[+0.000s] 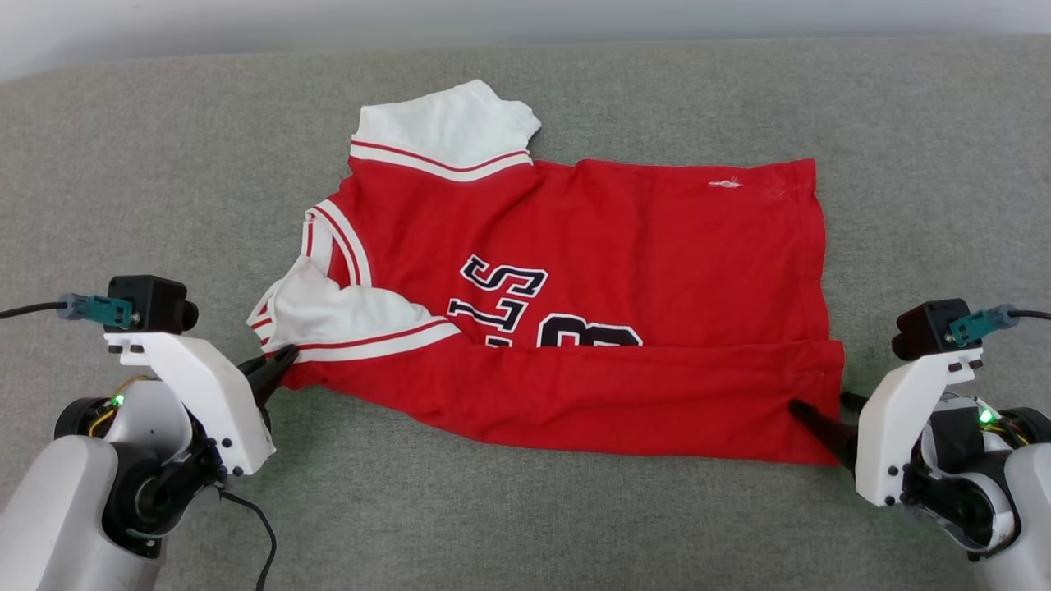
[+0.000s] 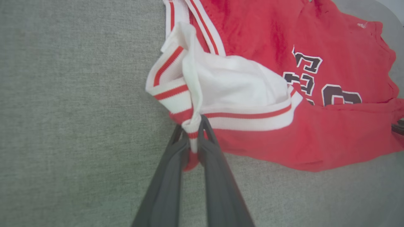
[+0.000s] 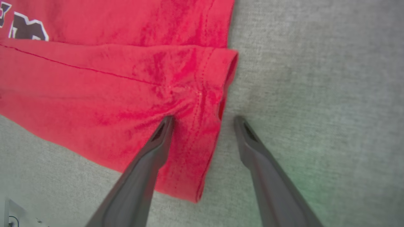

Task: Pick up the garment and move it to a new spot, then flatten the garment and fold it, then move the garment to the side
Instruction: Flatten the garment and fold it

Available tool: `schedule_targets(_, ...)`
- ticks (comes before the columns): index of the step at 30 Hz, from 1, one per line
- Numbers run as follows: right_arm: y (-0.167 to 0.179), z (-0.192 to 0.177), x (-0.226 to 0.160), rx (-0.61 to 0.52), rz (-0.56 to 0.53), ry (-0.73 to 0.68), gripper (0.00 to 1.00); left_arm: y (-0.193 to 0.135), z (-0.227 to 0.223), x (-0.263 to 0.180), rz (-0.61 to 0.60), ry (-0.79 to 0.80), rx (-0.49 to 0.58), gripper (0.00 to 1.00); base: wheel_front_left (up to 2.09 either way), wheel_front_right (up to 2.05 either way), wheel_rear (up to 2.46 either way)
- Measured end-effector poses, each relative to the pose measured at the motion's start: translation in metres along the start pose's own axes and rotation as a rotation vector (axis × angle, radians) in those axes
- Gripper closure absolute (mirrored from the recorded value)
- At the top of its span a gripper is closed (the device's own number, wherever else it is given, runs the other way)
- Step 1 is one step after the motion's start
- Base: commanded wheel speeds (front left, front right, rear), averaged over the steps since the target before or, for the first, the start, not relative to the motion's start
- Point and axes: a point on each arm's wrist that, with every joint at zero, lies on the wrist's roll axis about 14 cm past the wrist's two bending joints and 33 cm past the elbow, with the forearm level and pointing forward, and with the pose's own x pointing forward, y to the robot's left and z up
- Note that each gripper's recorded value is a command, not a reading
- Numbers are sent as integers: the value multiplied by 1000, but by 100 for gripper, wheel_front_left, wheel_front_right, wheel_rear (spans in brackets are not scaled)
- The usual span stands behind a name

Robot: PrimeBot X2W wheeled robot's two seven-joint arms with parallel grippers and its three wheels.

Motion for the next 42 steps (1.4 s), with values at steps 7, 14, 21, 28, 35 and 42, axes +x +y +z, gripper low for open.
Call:
schedule_targets(7,3,-1,8,-1,26,27,100,1,-6,0,3,12,-11,100,0,0,0)
schedule_targets(14,8,7,-6,-50,33,-16,100,-4,1,-11,-8,-43,-4,100,0,0,0)
schedule_targets(21,18,18,-37,-99,43,-97,100,-18,2,-36,-32,-100,0,100,0,0,0)
schedule_targets(28,25,8,-68,-114,41,-125,100,-19,-12,-72,-3,-137,1,100,0,0,0)
schedule_targets(35,20,-23,-84,-85,22,-91,100,-19,-53,-94,21,-81,-58,100,0,0,0)
schedule_targets(42,16,-51,-72,-32,14,-72,0,-17,-93,-82,52,-8,-161,6,0,0,0)
